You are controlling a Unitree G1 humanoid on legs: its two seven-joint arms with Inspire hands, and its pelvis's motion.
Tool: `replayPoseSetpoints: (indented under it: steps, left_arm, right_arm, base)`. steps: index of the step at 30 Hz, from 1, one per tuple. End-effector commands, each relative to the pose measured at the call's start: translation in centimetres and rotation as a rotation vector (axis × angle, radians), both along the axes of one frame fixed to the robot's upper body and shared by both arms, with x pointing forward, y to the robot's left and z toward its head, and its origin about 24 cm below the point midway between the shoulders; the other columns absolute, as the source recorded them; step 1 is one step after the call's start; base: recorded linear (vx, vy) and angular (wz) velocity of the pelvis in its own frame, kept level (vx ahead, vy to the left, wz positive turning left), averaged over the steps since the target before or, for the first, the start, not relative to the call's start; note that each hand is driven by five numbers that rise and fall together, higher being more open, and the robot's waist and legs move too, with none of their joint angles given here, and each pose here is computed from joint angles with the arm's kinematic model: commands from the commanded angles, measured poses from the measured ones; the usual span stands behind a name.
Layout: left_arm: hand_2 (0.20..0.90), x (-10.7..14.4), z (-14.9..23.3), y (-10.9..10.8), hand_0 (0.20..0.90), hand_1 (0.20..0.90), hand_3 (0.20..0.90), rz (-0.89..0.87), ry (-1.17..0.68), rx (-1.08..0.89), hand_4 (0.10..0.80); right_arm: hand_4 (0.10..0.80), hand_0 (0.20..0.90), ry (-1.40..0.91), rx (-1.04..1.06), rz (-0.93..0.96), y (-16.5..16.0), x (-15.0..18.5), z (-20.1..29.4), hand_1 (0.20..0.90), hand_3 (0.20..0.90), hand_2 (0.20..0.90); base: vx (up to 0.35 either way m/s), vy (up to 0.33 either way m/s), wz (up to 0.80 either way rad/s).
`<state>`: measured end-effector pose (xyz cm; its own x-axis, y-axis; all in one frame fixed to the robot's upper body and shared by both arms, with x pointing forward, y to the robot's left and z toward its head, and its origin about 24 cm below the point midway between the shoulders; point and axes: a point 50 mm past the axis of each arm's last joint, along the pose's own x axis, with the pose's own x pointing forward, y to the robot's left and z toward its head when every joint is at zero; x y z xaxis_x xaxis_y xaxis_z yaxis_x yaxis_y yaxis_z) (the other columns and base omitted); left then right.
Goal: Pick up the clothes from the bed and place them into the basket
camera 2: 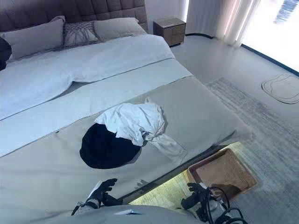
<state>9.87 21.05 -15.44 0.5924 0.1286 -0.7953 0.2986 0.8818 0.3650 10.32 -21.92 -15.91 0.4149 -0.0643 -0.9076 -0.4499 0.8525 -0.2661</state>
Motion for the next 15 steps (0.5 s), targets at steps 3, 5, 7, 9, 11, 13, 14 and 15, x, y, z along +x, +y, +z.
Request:
replayPoseSetpoints:
  steps: [3, 5, 7, 9, 11, 13, 14, 15]
  left_arm:
    - [0.900, 3.29, 0.97, 0.02, 0.900, 0.900, 0.900, -0.026, -0.096, 0.000, 0.800]
    - [0.900, 3.33, 1.01, -0.03, 0.900, 0.900, 0.900, -0.025, -0.103, 0.000, 0.800]
    - [0.900, 3.18, 0.92, -0.05, 0.900, 0.900, 0.900, -0.032, -0.091, 0.001, 0.800]
    - [0.900, 2.82, 0.75, -0.15, 0.900, 0.900, 0.900, -0.052, -0.073, 0.011, 0.800]
    - [0.900, 2.70, 0.68, -0.14, 0.900, 0.900, 0.900, -0.054, -0.065, 0.012, 0.800]
    - [0.900, 2.57, 0.58, -0.21, 0.900, 0.900, 0.900, -0.056, -0.054, 0.014, 0.800]
    - [0.900, 2.54, 0.54, -0.19, 0.900, 0.900, 0.900, -0.059, -0.047, 0.021, 0.800]
    - [0.900, 2.57, 0.53, -0.20, 0.900, 0.900, 0.900, -0.058, -0.048, 0.022, 0.800]
  right_arm:
    - [0.800, 0.900, 0.031, -0.009, 0.063, 0.31, 0.17, -0.11, 0.900, 0.900, 0.900]
    - [0.800, 0.900, 0.034, -0.011, 0.064, 0.29, 0.11, -0.14, 0.900, 0.900, 0.900]
    - [0.800, 0.900, 0.038, -0.013, 0.062, 0.24, 0.00, -0.17, 0.900, 0.900, 0.900]
    - [0.800, 0.900, 0.049, -0.019, 0.062, 0.19, -0.17, -0.25, 0.900, 0.900, 0.900]
    - [0.800, 0.900, 0.052, -0.021, 0.061, 0.14, -0.26, -0.27, 0.900, 0.900, 0.900]
    - [0.800, 0.900, 0.051, -0.031, 0.067, 0.13, -0.24, -0.29, 0.900, 0.900, 0.900]
    - [0.800, 0.900, 0.032, -0.065, 0.088, 0.02, -0.06, -0.22, 0.900, 0.900, 0.900]
    - [0.800, 0.900, 0.019, -0.078, 0.098, -0.05, 0.12, -0.15, 0.900, 0.900, 0.900]
  base:
    - [-0.002, 0.003, -0.01]
    - [0.007, 0.006, -0.03]
    - [0.019, 0.002, -0.01]
    - [0.047, 0.007, 0.00]
    - [0.000, 0.000, 0.00]
    - [0.000, 0.000, 0.00]
    - [0.000, 0.000, 0.00]
    - [0.000, 0.000, 0.00]
